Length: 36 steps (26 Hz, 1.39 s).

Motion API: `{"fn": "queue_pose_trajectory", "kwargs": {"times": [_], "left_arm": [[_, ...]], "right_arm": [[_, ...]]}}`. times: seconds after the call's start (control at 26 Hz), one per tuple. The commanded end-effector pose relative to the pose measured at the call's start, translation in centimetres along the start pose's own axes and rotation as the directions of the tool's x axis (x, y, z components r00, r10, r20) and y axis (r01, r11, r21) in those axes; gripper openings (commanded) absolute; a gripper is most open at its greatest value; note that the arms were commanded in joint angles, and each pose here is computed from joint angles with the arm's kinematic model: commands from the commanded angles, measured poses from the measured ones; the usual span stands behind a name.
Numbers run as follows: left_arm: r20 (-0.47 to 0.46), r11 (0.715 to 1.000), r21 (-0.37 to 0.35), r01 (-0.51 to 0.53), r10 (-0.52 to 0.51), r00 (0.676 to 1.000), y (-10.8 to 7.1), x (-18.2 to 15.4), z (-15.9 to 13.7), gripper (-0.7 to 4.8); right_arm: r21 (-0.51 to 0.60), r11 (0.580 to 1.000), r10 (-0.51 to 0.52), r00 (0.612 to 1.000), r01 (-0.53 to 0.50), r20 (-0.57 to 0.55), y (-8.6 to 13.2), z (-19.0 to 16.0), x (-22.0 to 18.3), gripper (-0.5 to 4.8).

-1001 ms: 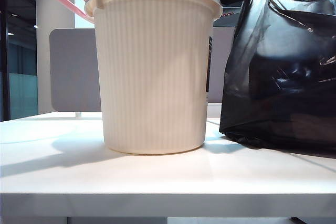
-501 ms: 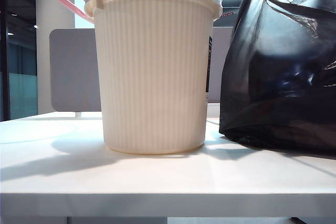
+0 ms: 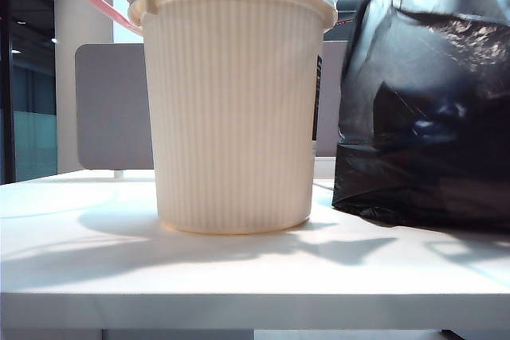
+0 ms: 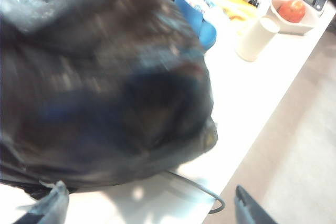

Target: Open the ring lid of the trash can, pull out the black garbage bag inside, and place it on the table.

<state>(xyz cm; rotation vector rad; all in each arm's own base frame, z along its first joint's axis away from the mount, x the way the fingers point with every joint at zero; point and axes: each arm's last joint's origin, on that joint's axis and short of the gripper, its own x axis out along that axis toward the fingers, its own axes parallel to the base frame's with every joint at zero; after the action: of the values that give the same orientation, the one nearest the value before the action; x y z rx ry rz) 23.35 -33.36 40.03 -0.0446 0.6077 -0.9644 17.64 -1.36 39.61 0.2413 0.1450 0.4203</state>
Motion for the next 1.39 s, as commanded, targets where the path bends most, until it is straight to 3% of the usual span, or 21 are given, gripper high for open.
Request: {"fn": "queue_pose_trajectory", "kwargs": {"times": [0.04,0.39,0.65,0.96,1.39], "left_arm": [[0.011,1.000,0.024,-0.017,0.016,1.000,-0.5,-1.8,0.4,4.07],[0.010,0.994,0.062,-0.089,0.089,0.996,-0.6,-3.7,0.5,4.04],[0.100,0.987,0.120,-0.106,0.094,0.991,-1.1,-7.3,1.6,4.03],[0.290,0.975,0.182,-0.123,0.066,0.955,-2.0,-15.9,3.1,3.98],[0.513,0.963,0.235,-0.133,-0.007,0.858,-3.3,-29.7,1.6,3.97]], "right_arm": [[-0.016,1.000,0.003,1.000,-0.002,0.020,0.8,0.2,-1.0,1.80],[-0.020,1.000,-0.002,1.000,0.002,0.027,1.4,0.2,-1.9,1.80],[-0.041,0.999,0.019,0.998,-0.017,0.053,2.3,0.4,-3.0,1.80],[-0.075,0.997,0.039,0.995,-0.032,0.097,3.8,0.5,-5.2,1.79],[-0.109,0.992,0.075,0.986,-0.058,0.152,5.8,0.2,-8.1,1.79]]}}
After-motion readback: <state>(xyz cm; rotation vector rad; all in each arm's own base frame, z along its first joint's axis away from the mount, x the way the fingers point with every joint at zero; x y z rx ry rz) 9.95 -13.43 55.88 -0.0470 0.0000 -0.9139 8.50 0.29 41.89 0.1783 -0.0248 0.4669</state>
